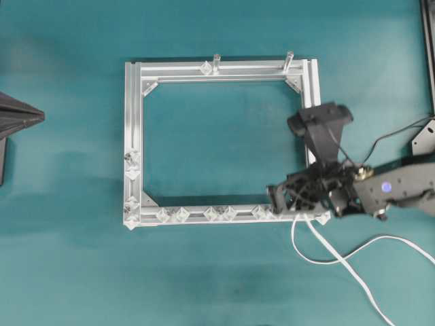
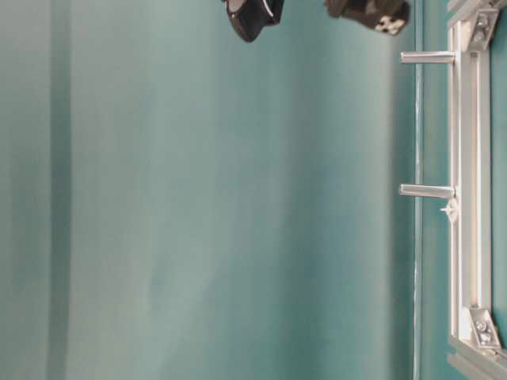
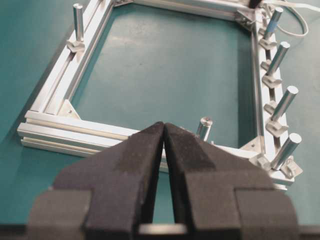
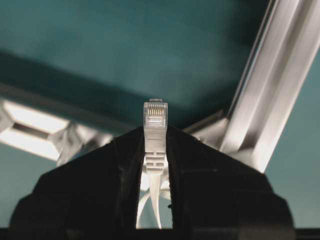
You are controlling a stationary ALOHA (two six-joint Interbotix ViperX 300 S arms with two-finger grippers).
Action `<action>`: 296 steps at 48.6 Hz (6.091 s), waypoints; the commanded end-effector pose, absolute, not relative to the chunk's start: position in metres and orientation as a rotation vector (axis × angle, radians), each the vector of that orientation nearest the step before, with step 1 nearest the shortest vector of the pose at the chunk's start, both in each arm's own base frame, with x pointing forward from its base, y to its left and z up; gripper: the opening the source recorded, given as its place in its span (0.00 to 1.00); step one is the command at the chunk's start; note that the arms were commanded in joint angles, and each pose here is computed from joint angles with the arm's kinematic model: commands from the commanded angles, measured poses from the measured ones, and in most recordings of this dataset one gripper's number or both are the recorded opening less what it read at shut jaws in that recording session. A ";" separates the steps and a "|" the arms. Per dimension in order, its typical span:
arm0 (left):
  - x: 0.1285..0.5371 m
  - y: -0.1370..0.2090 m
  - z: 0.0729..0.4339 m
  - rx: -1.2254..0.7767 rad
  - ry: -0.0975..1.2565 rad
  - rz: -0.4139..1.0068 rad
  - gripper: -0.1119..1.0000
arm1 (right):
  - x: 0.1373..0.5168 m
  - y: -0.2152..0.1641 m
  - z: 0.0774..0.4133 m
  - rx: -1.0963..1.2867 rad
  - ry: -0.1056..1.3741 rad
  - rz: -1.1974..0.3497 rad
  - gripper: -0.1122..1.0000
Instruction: Move the cable alternately left and right between 8 closely spaced pins so it hooks onto each one.
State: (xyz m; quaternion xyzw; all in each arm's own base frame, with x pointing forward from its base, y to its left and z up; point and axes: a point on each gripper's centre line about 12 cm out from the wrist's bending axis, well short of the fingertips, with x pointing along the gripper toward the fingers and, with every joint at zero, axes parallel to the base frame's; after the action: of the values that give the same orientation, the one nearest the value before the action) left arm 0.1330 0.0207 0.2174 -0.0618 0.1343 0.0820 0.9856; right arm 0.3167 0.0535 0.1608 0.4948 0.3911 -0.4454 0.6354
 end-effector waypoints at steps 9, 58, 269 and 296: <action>0.135 0.021 0.221 -0.120 0.264 0.164 0.21 | 0.320 0.014 0.174 1.126 0.850 -1.017 0.24; 0.134 0.021 0.220 -0.122 0.266 0.164 0.21 | 0.411 -0.007 0.171 1.149 0.777 -0.925 0.24; 0.133 0.021 0.215 -0.128 0.262 0.165 0.21 | 0.472 0.191 0.188 1.312 0.810 -0.933 0.24; 0.133 0.021 0.215 -0.128 0.262 0.165 0.21 | 0.488 0.140 0.188 1.272 0.777 -0.981 0.24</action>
State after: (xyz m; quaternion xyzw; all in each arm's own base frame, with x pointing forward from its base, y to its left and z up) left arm 0.1317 0.0203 0.2108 -0.0634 0.1358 0.0816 0.9853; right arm 0.4835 0.1448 0.1693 0.5458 0.3496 -0.4411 0.6208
